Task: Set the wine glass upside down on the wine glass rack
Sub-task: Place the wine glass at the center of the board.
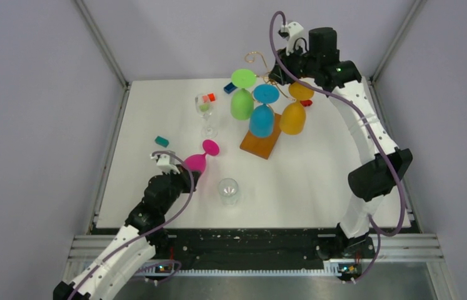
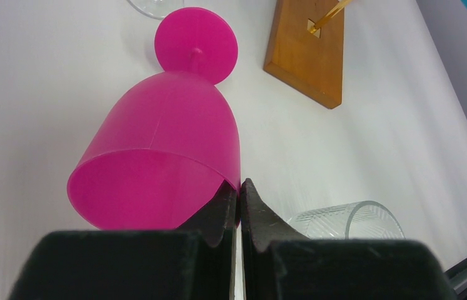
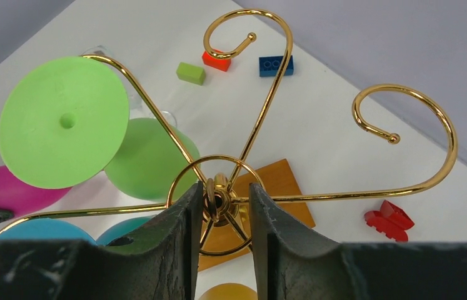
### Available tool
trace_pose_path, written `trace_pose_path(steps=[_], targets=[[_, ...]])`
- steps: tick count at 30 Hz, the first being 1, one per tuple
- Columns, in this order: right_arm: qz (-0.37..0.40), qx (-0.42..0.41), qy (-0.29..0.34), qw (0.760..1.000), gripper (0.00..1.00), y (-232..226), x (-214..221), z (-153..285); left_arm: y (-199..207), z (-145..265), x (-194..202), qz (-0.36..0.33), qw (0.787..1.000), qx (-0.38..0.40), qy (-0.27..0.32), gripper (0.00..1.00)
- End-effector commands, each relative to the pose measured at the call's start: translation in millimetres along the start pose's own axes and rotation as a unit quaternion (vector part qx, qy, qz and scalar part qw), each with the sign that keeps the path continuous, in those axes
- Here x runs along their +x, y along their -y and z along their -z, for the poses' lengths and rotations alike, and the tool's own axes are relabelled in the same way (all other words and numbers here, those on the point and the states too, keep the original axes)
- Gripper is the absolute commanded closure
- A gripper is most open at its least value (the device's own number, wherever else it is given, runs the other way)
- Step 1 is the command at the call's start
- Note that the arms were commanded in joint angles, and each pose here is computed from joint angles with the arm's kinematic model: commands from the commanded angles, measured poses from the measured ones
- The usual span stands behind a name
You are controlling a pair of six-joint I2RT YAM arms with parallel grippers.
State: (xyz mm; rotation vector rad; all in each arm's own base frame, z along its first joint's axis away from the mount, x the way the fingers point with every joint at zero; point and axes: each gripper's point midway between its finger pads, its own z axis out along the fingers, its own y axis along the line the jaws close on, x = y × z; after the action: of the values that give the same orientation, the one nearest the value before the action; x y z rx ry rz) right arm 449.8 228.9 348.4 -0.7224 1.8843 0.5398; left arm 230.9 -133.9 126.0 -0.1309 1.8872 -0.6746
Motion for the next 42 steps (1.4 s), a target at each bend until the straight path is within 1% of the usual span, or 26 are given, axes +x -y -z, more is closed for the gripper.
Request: trace_pose_path(steps=[1,4,5,8,11,13,18,21,24,28,33,34,42], targets=[[0.021,0.012,0.039,0.999,0.68,4.6,-27.2,1.6,6.4,-4.2,-9.3,-0.005,1.000,0.016,0.020,1.00],[0.027,0.013,0.037,0.999,0.70,2.5,-26.1,-1.8,4.9,-5.2,-2.6,-0.002,1.000,0.015,0.007,1.00],[0.029,0.015,0.036,0.999,0.72,1.6,-26.0,-2.5,4.6,-5.4,-0.7,-0.002,1.000,0.015,0.004,1.00],[0.034,0.019,0.033,0.999,0.81,-0.6,-24.8,-4.5,2.8,-6.1,2.3,-0.003,1.000,0.012,-0.001,1.00],[0.038,0.027,0.030,0.998,0.94,-1.7,-24.0,-5.8,1.5,-6.9,5.9,-0.007,1.000,0.010,-0.010,1.00],[0.040,0.039,0.028,0.998,1.00,-1.0,-23.2,-6.5,0.6,-7.3,8.9,-0.007,1.000,0.006,-0.020,0.96],[0.051,0.080,0.017,0.995,1.00,2.1,-20.0,-6.2,-2.0,-9.3,13.8,-0.008,0.999,-0.006,-0.043,0.71],[0.057,0.105,0.011,0.993,1.00,3.3,-17.4,-4.9,-0.8,-10.3,13.4,-0.009,0.999,-0.006,-0.047,0.60],[0.052,0.135,0.012,0.989,1.00,8.5,-17.8,-1.1,0.5,-10.2,13.1,-0.009,0.999,-0.004,-0.047,0.45],[0.039,0.175,0.021,0.984,1.00,14.5,-19.9,5.3,1.9,-9.6,10.3,-0.012,0.999,-0.001,-0.043,0.34],[0.029,0.208,0.033,0.977,1.00,11.5,-22.0,12.6,7.9,-8.6,1.7,-0.018,0.999,0.009,-0.032,0.29],[0.030,0.218,0.033,0.975,1.00,10.9,-21.9,13.3,5.9,-7.2,4.7,-0.019,0.999,0.005,-0.040,0.28],[0.025,0.285,0.033,0.958,1.00,7.3,-24.8,14.6,11.7,-3.6,-7.2,-0.024,0.999,0.009,-0.029,0.27]])
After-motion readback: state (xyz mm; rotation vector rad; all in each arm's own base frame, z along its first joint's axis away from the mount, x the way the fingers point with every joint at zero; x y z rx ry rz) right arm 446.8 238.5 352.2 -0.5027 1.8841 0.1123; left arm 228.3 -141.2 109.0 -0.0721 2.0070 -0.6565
